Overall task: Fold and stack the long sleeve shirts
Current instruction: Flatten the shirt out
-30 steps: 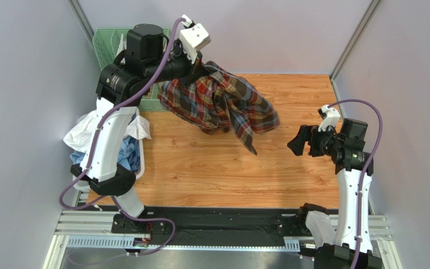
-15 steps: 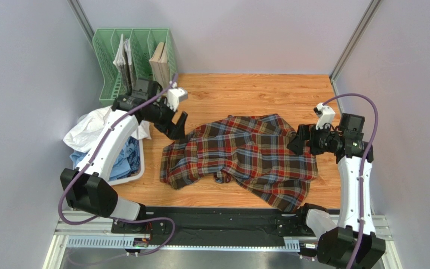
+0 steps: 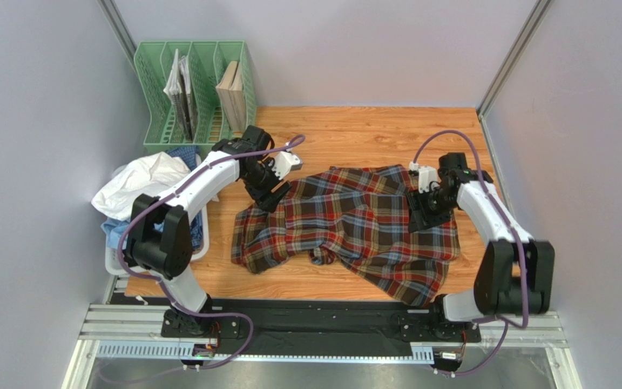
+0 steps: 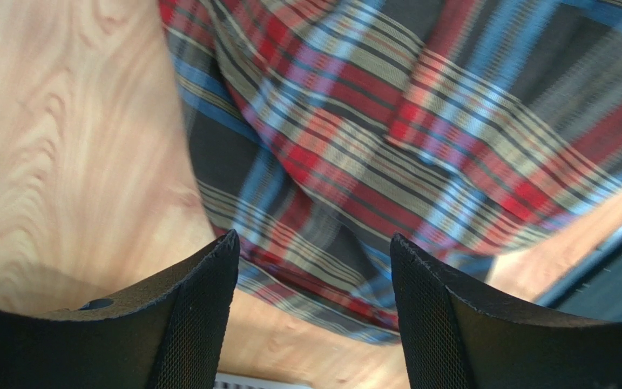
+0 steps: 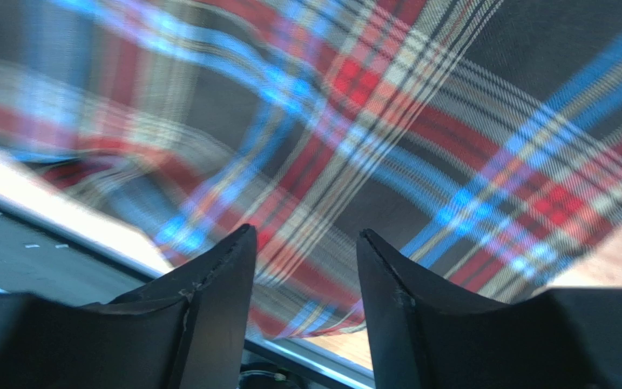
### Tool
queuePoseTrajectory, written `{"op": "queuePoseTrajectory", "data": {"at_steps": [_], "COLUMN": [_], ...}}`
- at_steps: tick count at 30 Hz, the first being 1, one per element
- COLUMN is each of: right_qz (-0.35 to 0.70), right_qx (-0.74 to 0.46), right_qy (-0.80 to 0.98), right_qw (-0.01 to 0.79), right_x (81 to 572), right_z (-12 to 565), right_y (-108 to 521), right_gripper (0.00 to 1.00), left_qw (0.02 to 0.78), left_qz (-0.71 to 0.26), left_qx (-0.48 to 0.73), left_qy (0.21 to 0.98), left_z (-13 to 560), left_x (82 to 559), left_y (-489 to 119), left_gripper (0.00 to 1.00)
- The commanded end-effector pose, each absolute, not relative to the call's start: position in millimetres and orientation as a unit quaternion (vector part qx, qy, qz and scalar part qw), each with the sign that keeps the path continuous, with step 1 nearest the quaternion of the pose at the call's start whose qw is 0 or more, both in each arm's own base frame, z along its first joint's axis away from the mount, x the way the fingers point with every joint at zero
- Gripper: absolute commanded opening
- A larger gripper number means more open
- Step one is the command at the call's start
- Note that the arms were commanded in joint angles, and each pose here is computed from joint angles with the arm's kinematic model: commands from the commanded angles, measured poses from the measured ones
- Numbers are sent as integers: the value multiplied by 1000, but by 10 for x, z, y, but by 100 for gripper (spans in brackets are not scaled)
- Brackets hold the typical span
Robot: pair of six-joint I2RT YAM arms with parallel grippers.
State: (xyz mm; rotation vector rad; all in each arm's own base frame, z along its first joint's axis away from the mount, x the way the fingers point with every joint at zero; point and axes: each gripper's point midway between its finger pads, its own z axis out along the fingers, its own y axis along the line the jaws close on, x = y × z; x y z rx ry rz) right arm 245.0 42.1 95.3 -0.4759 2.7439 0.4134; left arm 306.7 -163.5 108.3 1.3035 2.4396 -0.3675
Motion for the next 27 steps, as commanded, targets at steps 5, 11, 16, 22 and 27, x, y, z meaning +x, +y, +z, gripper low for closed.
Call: {"op": "queuePoseTrajectory", "data": {"at_steps": [5, 11, 16, 22, 27], "right_qz": [23, -55, -59, -20, 66], "right_qx": [-202, -211, -217, -232, -235], "right_qy": [975, 973, 971, 963, 940], "right_qw": [92, 75, 86, 132, 236], "right_x": [2815, 3317, 3842, 4876, 5235], "right_z": [390, 201, 236, 319, 1104], "right_y": [156, -84, 47, 594, 1066], "right_gripper": [43, 36, 35, 35, 37], "left_qw": [229, 182, 141, 86, 31], "left_qz": [-97, -53, -36, -27, -61], "left_qx": [543, 607, 638, 685, 753], "left_qy": [802, 771, 757, 723, 654], "left_z": [1199, 864, 620, 386, 243], "left_x": [3527, 3379, 3093, 2644, 1949], "left_y": [-1857, -1821, -1728, -1747, -2247], "left_gripper": [70, 54, 49, 47, 41]}}
